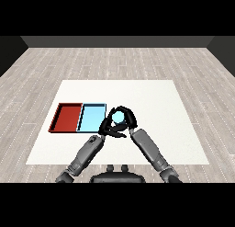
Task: Pick the blue can and put it in the blue box
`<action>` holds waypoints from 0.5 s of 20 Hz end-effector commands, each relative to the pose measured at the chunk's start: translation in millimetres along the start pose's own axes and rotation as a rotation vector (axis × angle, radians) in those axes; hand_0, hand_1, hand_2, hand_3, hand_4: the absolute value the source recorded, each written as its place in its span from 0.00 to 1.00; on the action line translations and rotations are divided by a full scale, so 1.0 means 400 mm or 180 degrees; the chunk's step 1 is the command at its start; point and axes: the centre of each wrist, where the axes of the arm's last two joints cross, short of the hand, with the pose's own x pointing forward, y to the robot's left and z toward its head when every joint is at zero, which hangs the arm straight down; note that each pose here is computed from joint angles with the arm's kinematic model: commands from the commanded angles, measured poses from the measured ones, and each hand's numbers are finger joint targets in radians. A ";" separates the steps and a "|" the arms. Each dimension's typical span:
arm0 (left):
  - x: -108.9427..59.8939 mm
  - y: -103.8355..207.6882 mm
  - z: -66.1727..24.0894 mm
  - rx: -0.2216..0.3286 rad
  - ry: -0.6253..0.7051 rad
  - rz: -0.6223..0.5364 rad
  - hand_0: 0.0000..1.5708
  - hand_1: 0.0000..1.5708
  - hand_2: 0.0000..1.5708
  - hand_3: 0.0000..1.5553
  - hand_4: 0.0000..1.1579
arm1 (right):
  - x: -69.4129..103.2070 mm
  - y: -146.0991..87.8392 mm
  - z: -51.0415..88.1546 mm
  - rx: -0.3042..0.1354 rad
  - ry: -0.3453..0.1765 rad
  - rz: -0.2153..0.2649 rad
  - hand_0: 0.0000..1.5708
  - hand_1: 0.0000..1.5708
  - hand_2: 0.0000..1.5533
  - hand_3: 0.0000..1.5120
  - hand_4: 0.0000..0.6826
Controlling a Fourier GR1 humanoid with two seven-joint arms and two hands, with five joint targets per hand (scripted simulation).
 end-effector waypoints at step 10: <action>0.011 0.029 -0.031 -0.0028 -0.0077 -0.0041 0.00 0.00 0.00 0.00 0.00 | 0.072 0.017 0.006 0.0048 -0.0014 -0.0029 0.94 0.94 0.93 0.92 0.81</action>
